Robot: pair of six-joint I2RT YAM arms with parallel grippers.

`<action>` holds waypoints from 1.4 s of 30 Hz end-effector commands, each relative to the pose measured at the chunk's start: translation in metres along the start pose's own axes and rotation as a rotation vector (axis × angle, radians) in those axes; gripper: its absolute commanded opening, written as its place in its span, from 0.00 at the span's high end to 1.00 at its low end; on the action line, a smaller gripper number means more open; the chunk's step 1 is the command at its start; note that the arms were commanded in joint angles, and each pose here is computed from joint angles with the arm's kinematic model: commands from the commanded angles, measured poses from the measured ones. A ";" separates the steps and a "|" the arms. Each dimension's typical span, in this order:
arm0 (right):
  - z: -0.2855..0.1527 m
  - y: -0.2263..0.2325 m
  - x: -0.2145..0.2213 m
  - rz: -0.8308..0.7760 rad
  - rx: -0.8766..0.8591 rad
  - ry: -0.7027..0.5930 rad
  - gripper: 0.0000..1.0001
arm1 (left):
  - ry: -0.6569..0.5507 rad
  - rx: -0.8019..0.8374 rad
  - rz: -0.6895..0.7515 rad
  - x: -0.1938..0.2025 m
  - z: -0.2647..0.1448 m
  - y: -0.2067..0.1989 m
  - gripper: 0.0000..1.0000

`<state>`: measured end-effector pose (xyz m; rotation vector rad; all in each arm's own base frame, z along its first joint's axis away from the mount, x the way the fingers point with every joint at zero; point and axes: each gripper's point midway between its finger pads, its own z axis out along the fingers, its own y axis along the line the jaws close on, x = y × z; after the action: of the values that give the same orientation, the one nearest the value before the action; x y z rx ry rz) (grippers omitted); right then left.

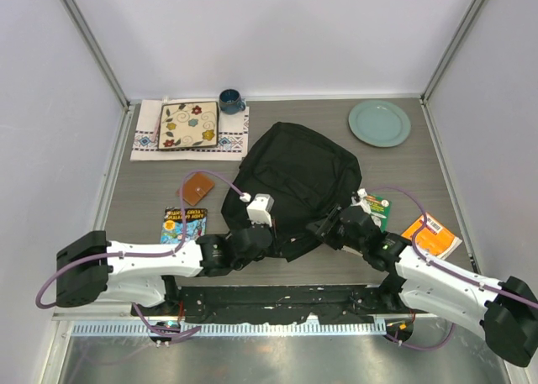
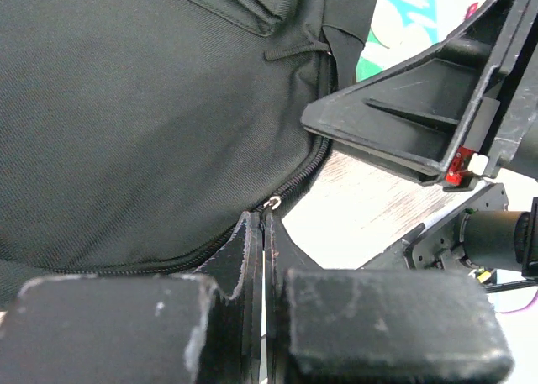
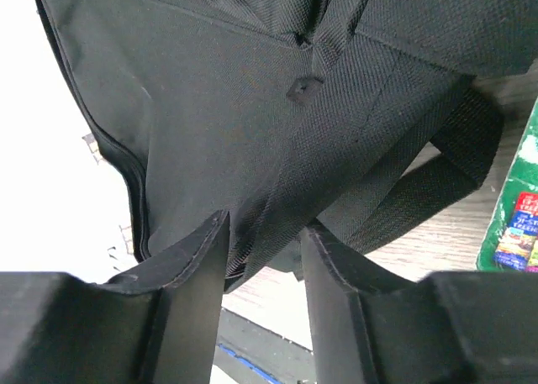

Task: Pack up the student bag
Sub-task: Unzip the student bag at the center of the board.

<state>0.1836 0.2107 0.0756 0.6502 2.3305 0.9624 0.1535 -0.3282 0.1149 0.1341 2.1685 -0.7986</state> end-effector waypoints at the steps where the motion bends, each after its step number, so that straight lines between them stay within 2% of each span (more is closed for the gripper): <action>1: 0.002 0.027 -0.024 -0.002 -0.068 -0.116 0.60 | -0.040 0.045 -0.006 -0.013 -0.009 -0.008 1.00; 2: 0.004 0.025 -0.025 -0.011 -0.059 -0.116 0.69 | -0.037 0.049 -0.006 -0.012 -0.010 -0.008 1.00; 3: 0.005 0.025 -0.024 -0.041 -0.059 -0.114 0.84 | -0.037 0.053 -0.009 -0.012 -0.011 -0.008 1.00; 6: 0.004 0.027 -0.029 -0.111 -0.046 -0.134 0.99 | -0.026 0.060 -0.014 -0.007 -0.014 -0.003 1.00; 12: -0.010 0.035 -0.061 -0.302 -0.023 -0.247 0.99 | -0.004 0.017 -0.026 0.002 -0.026 0.019 1.00; 17: -0.015 0.035 -0.082 -0.458 -0.029 -0.269 0.99 | -0.021 -0.121 -0.020 0.006 -0.042 0.064 1.00; 25: -0.015 0.027 -0.115 -0.555 0.027 -0.311 0.99 | -0.058 -0.165 -0.029 -0.002 -0.064 0.089 1.00; 32: -0.008 0.045 -0.123 -0.610 -0.029 -0.278 0.99 | -0.003 -0.082 0.047 0.012 -0.056 0.061 1.00; 37: 0.000 0.063 -0.117 -0.651 -0.124 -0.252 0.99 | -0.010 0.007 0.088 0.016 -0.049 0.020 1.00; 38: 0.002 0.064 -0.120 -0.658 -0.117 -0.257 0.99 | 0.016 0.012 0.138 0.028 -0.045 0.016 1.00; 40: 0.008 0.061 -0.128 -0.658 -0.063 -0.260 0.99 | 0.010 0.039 0.141 0.028 -0.042 -0.003 1.00; 41: 0.010 0.062 -0.131 -0.651 -0.053 -0.261 0.96 | 0.023 0.047 0.156 0.034 -0.040 -0.008 1.00; 42: 0.011 0.047 -0.131 -0.631 0.028 -0.243 0.92 | 0.031 0.041 0.164 0.038 -0.035 -0.012 1.00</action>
<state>0.2553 0.1785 0.1030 -0.0319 2.2499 0.6581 0.1062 -0.2925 0.0935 0.2946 2.1943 -0.7094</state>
